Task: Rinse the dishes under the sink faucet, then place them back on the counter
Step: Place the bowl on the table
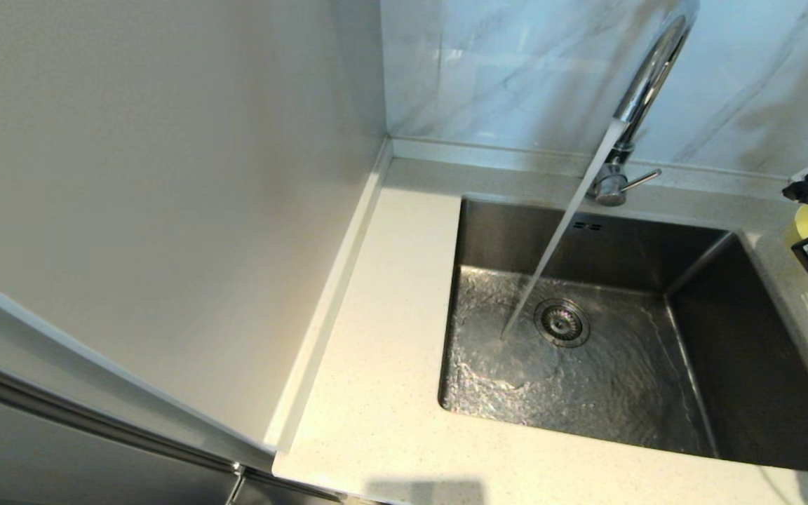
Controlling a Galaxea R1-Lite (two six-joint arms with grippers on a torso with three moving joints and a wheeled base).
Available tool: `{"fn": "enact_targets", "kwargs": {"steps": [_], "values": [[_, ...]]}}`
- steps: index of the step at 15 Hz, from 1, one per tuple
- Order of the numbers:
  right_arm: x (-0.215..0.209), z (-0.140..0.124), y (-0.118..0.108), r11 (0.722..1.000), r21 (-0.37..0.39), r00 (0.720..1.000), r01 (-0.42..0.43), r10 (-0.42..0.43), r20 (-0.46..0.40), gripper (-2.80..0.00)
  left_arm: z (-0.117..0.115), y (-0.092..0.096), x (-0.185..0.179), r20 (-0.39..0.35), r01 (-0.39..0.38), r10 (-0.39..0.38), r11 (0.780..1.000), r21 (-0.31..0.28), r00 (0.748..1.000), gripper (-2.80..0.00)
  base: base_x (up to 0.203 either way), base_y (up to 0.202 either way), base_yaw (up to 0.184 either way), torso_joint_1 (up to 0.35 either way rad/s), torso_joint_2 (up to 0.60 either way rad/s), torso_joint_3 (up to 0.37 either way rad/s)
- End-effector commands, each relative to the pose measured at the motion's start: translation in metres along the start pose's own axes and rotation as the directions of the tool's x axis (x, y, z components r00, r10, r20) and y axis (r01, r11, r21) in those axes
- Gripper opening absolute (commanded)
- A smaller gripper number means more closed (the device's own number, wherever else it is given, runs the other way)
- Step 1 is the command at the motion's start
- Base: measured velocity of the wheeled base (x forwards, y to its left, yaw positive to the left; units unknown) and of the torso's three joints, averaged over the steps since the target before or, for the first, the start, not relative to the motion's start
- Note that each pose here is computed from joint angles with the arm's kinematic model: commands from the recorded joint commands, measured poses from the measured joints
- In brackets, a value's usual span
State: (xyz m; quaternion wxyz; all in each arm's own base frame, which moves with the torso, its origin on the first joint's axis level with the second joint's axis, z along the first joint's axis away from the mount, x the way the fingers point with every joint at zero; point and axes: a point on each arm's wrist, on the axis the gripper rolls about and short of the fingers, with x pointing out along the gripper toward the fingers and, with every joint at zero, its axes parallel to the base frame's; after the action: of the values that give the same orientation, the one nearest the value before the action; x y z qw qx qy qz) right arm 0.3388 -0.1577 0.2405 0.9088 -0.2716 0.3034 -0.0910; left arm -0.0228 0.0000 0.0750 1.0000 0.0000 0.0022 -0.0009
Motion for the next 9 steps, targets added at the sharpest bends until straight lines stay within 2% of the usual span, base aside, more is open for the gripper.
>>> {"fn": "enact_targets", "kwargs": {"steps": [1,9], "values": [[0.011,-0.004,0.002,1.0,-0.002,1.0,-0.005,0.005,-0.014,-2.8,0.0,0.0,0.0,0.0,0.0,0.0,1.0,0.0,1.0,-2.8,0.0,0.0,0.0,0.0,0.0,0.0],[0.029,-0.012,0.0,0.999,0.009,0.998,0.037,-0.036,-0.06,-2.8,0.0,0.0,0.0,0.0,0.0,0.0,1.0,0.0,1.0,-2.8,0.0,0.0,0.0,0.0,0.0,0.0]]}}
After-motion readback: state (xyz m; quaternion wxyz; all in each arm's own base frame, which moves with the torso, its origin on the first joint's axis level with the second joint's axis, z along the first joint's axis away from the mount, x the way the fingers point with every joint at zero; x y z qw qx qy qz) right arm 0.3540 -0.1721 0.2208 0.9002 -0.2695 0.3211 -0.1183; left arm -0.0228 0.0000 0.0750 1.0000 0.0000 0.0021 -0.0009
